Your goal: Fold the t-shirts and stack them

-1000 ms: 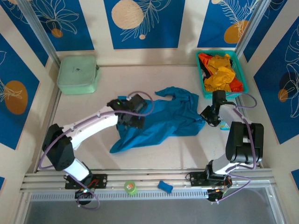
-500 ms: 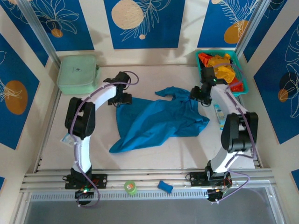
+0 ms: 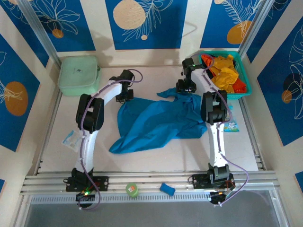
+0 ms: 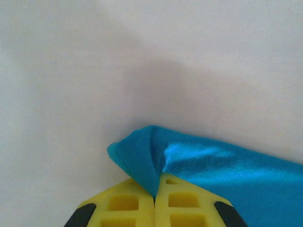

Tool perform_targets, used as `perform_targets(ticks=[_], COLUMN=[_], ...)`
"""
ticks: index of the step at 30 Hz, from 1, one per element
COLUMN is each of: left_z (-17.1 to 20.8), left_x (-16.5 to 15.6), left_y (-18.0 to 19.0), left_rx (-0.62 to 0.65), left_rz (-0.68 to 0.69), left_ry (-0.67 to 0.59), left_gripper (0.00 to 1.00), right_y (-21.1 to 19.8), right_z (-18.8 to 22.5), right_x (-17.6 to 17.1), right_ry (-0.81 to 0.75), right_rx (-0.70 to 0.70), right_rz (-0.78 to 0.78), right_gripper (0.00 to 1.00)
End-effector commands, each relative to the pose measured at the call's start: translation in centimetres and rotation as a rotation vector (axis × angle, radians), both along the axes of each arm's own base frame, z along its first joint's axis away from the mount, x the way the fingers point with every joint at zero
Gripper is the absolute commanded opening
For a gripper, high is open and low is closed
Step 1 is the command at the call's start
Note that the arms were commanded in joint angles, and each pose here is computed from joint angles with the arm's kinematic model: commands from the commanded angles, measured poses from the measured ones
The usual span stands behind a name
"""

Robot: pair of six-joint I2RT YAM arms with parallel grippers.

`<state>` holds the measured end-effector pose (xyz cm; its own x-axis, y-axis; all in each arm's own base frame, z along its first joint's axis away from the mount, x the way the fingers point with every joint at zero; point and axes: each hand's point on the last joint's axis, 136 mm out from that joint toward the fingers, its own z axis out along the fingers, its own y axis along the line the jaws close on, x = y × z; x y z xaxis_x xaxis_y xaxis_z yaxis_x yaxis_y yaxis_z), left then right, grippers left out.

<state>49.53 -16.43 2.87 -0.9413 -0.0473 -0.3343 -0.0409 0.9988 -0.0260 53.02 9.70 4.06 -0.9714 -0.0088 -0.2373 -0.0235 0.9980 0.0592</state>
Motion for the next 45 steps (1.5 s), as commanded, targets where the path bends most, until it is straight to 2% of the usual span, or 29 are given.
perform_targets(ticks=[1, 4, 7, 9, 13, 18, 25, 30, 38, 45], left_z=[-0.7, 0.9, 3.3, 5.5, 10.2, 15.3, 18.0, 18.7, 20.5, 24.5], left_x=[0.0, 0.1, 0.1, 0.1, -0.5, -1.7, -3.3, -3.8, -4.4, -2.4], left_y=[0.6, 0.6, 1.0, 1.4, 2.9, 4.7, 5.7, 6.1, 7.5, 9.5], left_rx=[0.018, 0.013, 0.023, 0.037, 0.074, 0.122, 0.121, 0.121, 0.168, 0.290], left_rz=[-0.009, -0.016, -0.018, -0.017, 0.000, 0.027, 0.044, 0.054, 0.087, 0.115], left_ry=[0.020, -0.015, -0.060, -0.100, -0.195, -0.303, -0.368, -0.387, -0.439, -0.585], left_gripper=[0.00, 0.00, 0.00, 0.00, 0.00, 0.00, 0.00, 0.00, 0.00, 0.00], right_y=[2.0, 2.9, 3.2, 3.2, 3.2, 2.1, 0.7, 0.3, -0.6, -1.9], right_z=[-1.6, -3.1, -2.1, 0.0, 6.9, 15.1, 21.1, 22.6, 22.7, 23.2], right_x=[-1.3, -1.3, -0.7, -0.1, 1.1, 0.7, -2.2, -3.8, -5.1, -2.9], right_ry=[0.100, 0.130, 0.105, 0.052, -0.116, -0.335, -0.534, -0.563, -0.581, -0.620], right_rx=[-0.002, 0.003, 0.028, 0.040, 0.074, 0.084, 0.132, 0.144, 0.116, 0.093], right_rz=[0.099, 0.115, 0.094, 0.071, 0.030, -0.050, -0.132, -0.139, -0.164, -0.175], right_gripper=[0.54, 0.35, 0.00, 0.00, 0.00, 0.00, 0.00, 0.00, 0.00, 0.00])
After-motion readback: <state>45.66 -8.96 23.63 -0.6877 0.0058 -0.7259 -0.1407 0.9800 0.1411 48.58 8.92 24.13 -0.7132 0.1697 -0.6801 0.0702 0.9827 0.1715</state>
